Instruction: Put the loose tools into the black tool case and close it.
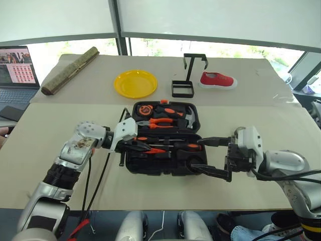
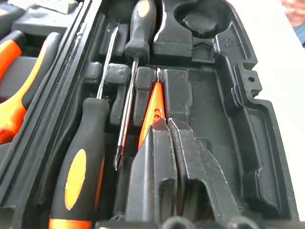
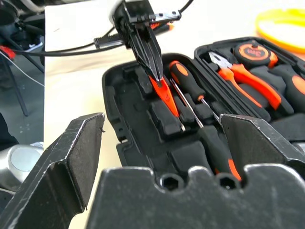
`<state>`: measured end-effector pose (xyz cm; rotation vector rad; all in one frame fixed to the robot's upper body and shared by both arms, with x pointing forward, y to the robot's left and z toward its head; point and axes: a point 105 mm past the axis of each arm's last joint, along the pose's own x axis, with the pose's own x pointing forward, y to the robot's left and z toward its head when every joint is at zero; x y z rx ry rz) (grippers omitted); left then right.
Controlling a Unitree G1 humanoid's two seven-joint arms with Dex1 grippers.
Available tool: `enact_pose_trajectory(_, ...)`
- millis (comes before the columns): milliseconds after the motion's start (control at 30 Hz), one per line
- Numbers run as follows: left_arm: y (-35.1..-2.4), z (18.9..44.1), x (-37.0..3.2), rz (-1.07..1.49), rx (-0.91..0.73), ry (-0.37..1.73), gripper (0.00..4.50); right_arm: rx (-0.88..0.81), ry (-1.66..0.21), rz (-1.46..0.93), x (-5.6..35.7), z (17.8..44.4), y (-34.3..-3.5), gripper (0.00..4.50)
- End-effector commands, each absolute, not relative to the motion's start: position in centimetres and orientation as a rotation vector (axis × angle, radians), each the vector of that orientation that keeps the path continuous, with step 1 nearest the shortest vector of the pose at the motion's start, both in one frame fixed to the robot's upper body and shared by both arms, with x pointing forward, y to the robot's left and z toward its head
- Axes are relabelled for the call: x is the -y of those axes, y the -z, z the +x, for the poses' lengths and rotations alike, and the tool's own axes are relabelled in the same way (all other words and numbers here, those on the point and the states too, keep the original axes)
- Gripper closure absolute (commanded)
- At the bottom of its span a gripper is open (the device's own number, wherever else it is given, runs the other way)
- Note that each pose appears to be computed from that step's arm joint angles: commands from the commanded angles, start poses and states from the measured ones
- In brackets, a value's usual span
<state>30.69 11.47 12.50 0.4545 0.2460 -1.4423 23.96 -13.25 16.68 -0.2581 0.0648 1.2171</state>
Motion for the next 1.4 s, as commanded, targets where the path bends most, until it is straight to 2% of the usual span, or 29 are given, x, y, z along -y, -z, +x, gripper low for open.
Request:
enact_pose_trajectory(33,-12.5,30.9,-11.5,0.472,-0.207,1.424,4.45,-0.008,-1.21,-0.271,13.6,24.0,-17.7,0.0)
enact_pose_trajectory(233,-10.6,30.8,-11.7,0.532,-0.264,1.407,4.45,-0.007,-1.221,-0.261,13.3,23.9,-17.5,0.0)
enact_pose_trajectory(367,-9.7,31.3,-11.6,0.46,-0.295,1.327,4.45,-0.013,-1.226,-0.255,13.2,23.8,-17.4,0.0)
enact_pose_trajectory(533,-8.1,30.2,-12.2,0.467,-0.332,1.32,4.45,-0.021,-1.229,-0.248,13.4,23.7,-17.0,0.0)
enact_pose_trajectory(600,-8.5,29.9,-12.5,0.438,-0.291,1.303,4.45,-0.015,-1.224,-0.244,13.5,23.8,-16.8,0.0)
enact_pose_trajectory(700,-11.3,30.4,-13.9,0.33,-0.116,1.159,4.45,0.049,-1.158,-0.26,14.1,24.4,-17.1,0.0)
enact_pose_trajectory(767,-13.1,30.2,-15.6,0.292,-0.008,1.051,3.94,0.105,-1.094,-0.26,14.9,24.9,-17.5,0.0)
enact_pose_trajectory(867,-13.8,28.2,-20.5,0.284,0.053,0.834,3.13,0.182,-1.042,-0.239,15.6,24.6,-17.8,0.0)
enact_pose_trajectory(933,-13.7,26.7,-23.9,0.274,0.049,0.673,2.26,0.22,-1.02,-0.244,15.7,24.3,-17.7,0.0)
enact_pose_trajectory(1000,-13.3,24.8,-27.3,0.255,0.03,0.506,1.68,0.28,-1.047,-0.234,15.2,23.7,-17.9,0.0)
enact_pose_trajectory(1133,-11.1,20.4,-32.7,0.219,-0.065,0.221,0.16,0.385,-1.105,-0.17,14.2,22.9,-18.8,0.0)
enact_pose_trajectory(1200,-9.8,18.3,-34.2,0.176,-0.114,0.109,0.07,0.385,-1.157,-0.126,13.4,22.4,-18.9,0.0)
enact_pose_trajectory(1267,-9.4,17.5,-34.3,0.141,-0.125,0.076,0.07,0.371,-1.194,-0.088,13.1,22.1,-18.9,0.0)
enact_pose_trajectory(1400,-9.6,18.5,-32.3,0.086,-0.153,0.125,0.07,0.395,-1.211,-0.151,13.1,21.6,-18.6,0.0)
